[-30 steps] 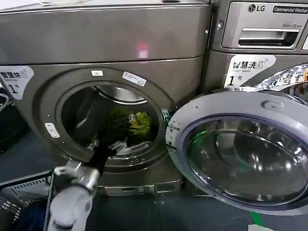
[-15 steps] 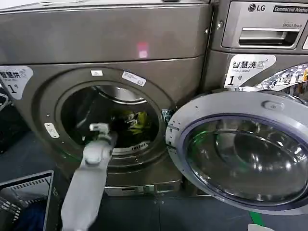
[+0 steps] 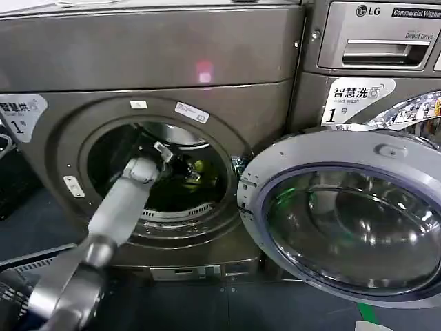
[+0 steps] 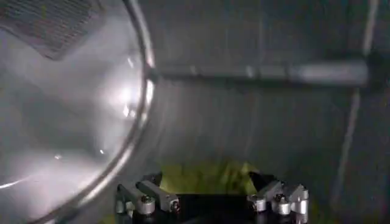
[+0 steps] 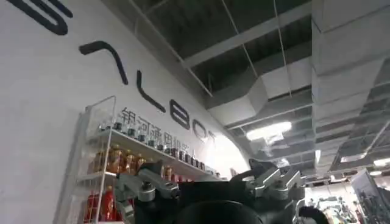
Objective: Grasp the clothes from the dryer.
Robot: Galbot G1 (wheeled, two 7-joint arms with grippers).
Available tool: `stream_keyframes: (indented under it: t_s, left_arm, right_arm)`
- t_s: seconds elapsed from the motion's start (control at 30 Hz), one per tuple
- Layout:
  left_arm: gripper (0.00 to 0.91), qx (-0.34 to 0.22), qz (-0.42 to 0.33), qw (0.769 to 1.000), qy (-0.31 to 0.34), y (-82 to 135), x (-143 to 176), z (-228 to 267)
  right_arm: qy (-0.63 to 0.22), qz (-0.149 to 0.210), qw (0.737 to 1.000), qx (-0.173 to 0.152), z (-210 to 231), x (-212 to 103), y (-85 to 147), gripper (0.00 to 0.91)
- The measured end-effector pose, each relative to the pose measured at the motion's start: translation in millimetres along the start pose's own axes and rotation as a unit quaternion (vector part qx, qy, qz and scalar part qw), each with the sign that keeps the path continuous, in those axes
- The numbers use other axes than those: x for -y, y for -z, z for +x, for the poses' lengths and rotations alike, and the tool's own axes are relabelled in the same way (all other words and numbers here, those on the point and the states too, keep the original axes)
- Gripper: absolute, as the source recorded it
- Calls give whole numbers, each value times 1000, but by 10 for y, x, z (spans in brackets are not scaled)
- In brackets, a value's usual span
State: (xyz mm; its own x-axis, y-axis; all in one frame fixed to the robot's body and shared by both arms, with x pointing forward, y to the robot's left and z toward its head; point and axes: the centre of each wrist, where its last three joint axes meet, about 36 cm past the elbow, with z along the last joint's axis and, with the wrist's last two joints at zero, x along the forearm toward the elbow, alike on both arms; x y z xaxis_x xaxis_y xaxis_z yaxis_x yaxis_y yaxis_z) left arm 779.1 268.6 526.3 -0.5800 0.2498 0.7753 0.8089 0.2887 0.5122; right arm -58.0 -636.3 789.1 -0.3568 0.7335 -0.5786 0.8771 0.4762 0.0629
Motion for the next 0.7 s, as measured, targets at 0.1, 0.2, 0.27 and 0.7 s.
stream_keyframes:
  t_s: [0.1, 0.2, 0.27, 0.7]
  left_arm:
    - [907, -43, -34, 998, -10, 14, 17, -63]
    - [907, -63, -58, 996, -19, 50, 57, -133]
    - [907, -73, -67, 995, -24, 62, 97, -185]
    - [592, -104, -101, 989, -36, 111, 343, -441]
  right_arm:
    - [0, 1, 1000, 1, -3, 0, 14, 907]
    - [1, 2, 1000, 2, -10, -4, 26, 907]
    - [1, 2, 1000, 3, -10, -5, 28, 907]
    - [3, -1, 1000, 1, 4, -14, -25, 907]
